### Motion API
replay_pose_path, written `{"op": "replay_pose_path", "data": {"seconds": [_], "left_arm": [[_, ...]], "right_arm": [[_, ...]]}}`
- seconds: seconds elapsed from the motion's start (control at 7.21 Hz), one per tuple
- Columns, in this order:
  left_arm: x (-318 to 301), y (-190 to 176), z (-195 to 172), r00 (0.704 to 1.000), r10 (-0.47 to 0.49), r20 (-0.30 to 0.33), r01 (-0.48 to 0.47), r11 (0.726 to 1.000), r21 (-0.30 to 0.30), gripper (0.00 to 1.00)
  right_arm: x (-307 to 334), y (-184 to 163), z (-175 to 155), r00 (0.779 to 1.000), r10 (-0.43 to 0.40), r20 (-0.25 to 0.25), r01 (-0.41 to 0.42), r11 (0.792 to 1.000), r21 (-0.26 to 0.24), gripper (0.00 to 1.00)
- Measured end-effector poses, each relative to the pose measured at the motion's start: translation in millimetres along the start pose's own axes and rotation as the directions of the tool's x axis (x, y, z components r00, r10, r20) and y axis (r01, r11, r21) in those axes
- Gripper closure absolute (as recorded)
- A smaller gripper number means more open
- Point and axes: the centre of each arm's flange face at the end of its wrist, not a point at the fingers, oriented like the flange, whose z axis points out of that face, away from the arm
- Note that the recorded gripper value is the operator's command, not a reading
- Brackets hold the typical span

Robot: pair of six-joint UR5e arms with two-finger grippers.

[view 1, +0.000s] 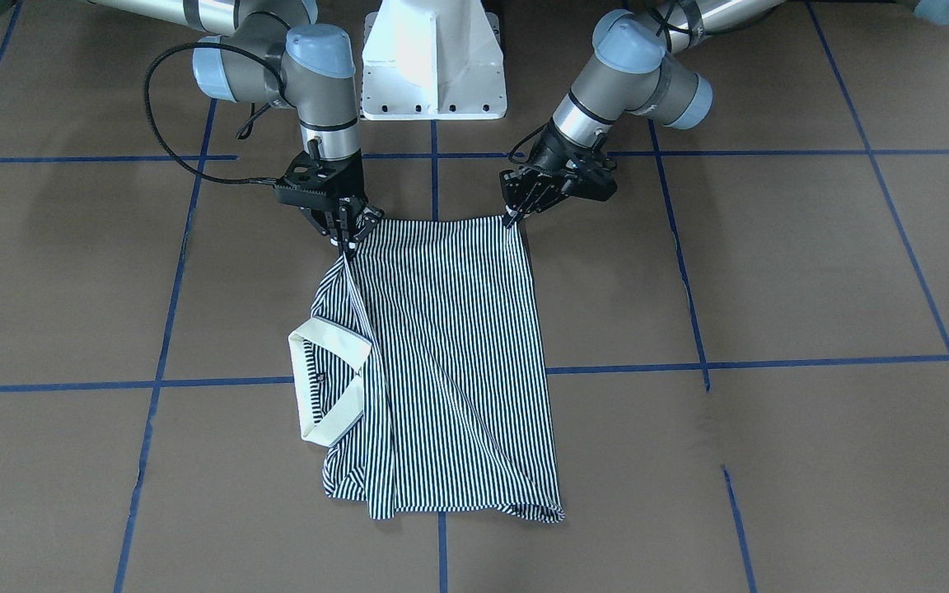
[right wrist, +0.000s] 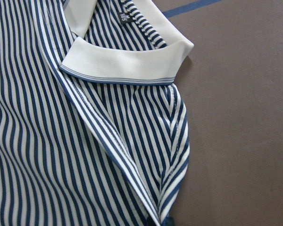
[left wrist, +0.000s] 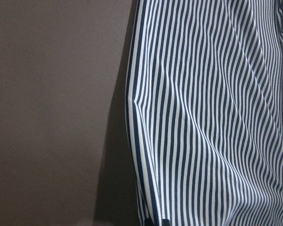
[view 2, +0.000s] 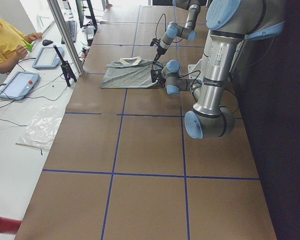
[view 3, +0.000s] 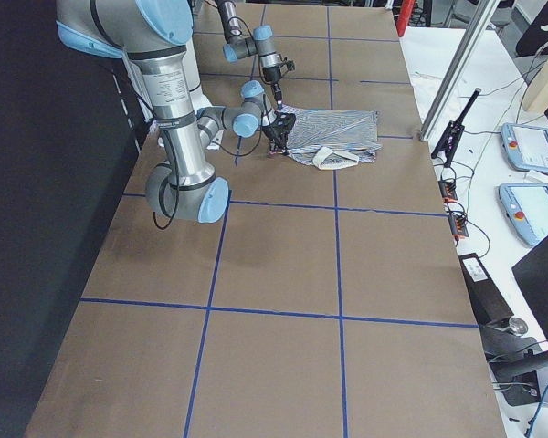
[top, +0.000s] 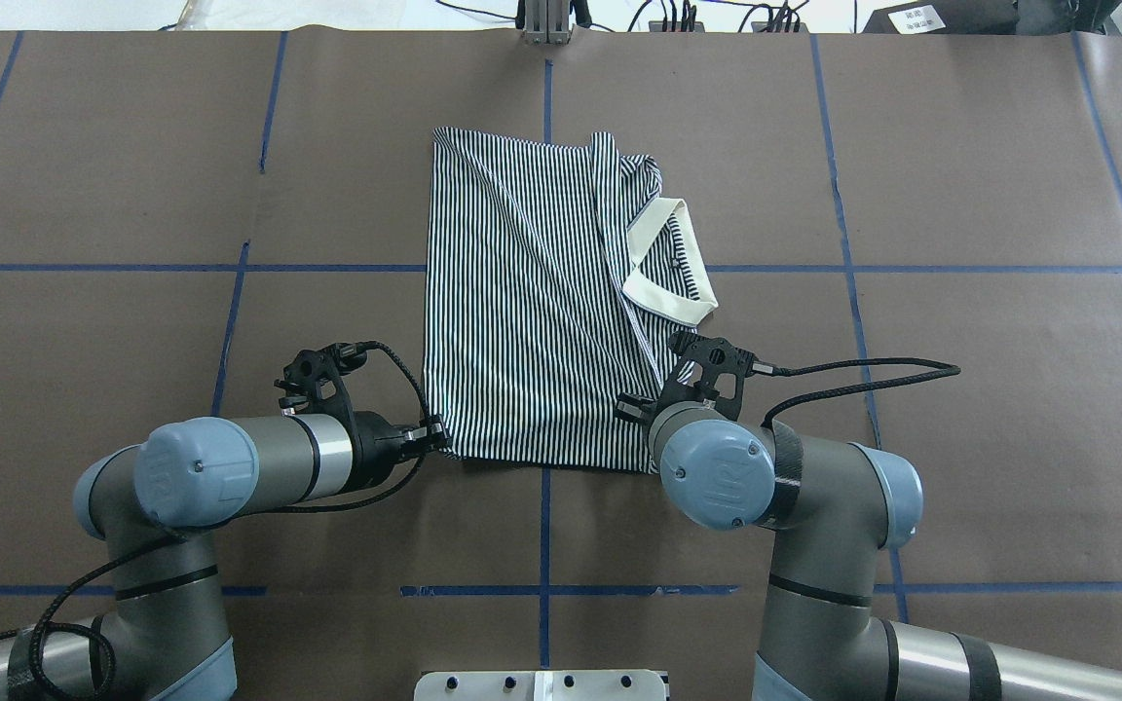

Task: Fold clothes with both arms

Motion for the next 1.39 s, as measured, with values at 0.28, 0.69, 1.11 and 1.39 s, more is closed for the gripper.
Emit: {"op": "replay_pose_path", "data": {"seconds": [0.28, 0.69, 1.11, 1.39], "left_arm": [[11, 2, -11, 1.000, 0.004, -0.022, -0.004, 1.000, -0.008, 1.00], [80, 17, -122, 1.000, 0.008, -0.010, -0.009, 0.998, -0.056, 1.00], [115, 34, -208, 0.998, 0.013, 0.069, -0.003, 0.991, -0.135, 1.00], [124, 28, -173, 0.991, 0.067, 0.116, -0.052, 0.991, -0.126, 1.00]], "right_arm": [[-2, -5, -17, 1.000, 0.006, 0.021, -0.006, 1.000, -0.001, 1.00], [-4, 5, -120, 0.998, 0.021, 0.051, -0.018, 0.999, -0.050, 1.00], [4, 20, -168, 0.999, 0.024, 0.035, -0.021, 0.996, -0.088, 1.00], [-1, 19, -149, 1.000, 0.015, 0.001, -0.015, 0.997, -0.071, 1.00]]}}
